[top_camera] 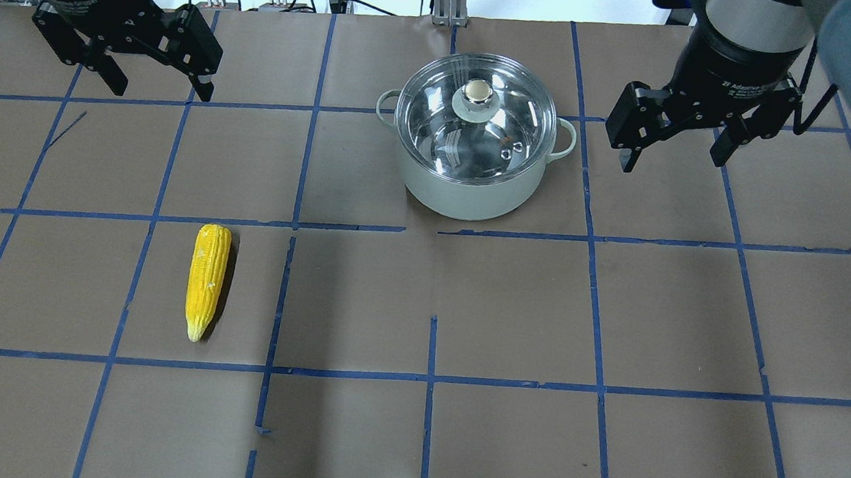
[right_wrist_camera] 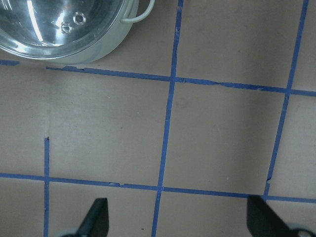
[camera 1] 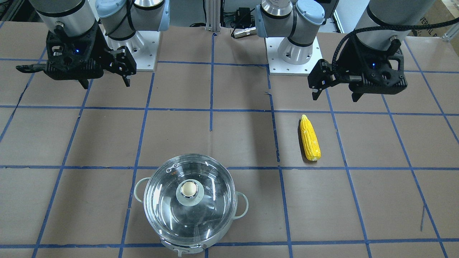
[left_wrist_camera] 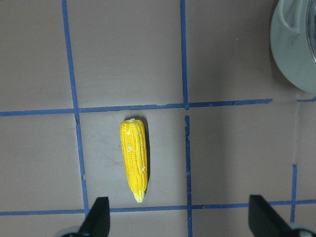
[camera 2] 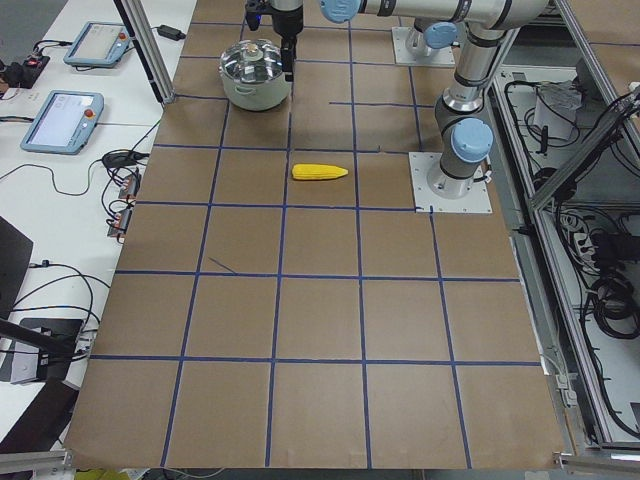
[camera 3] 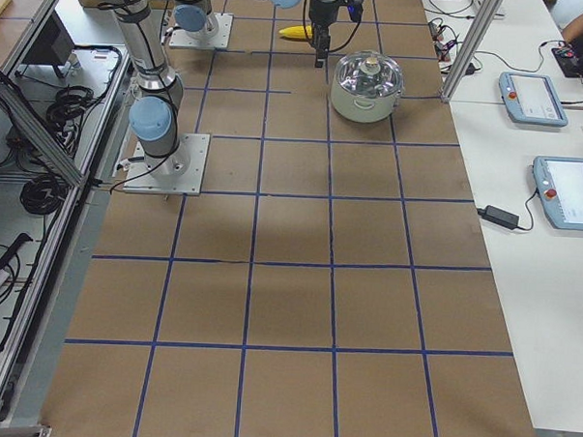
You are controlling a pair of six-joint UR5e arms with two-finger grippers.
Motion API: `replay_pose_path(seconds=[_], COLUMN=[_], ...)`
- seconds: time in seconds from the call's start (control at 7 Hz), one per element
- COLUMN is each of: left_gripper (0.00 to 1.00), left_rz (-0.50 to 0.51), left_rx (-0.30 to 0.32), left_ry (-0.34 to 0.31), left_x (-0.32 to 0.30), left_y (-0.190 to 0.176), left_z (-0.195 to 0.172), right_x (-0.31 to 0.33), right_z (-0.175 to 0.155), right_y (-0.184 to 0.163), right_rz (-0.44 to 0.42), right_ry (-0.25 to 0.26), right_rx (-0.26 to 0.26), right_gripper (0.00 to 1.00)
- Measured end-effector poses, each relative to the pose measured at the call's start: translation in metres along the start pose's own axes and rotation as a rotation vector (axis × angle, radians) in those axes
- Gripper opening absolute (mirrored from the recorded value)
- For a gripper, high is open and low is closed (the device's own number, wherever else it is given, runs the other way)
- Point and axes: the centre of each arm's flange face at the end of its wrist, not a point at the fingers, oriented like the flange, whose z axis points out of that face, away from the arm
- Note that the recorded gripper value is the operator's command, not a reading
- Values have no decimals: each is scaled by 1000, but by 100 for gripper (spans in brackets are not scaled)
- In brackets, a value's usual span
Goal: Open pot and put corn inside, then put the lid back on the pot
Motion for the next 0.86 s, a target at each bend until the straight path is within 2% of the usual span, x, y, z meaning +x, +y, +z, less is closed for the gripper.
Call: replay_pose_path(seconds=[0.86], left_gripper=[100], left_rz=[0], left_rx=[-2], left_ry=[0], left_x=[0], left_y=[1], left_z=[1], right_x=[0], right_z=[-2], right_y=[-5], right_rz=[-2], right_ry=[-2], right_rx=[19], right_gripper=[100])
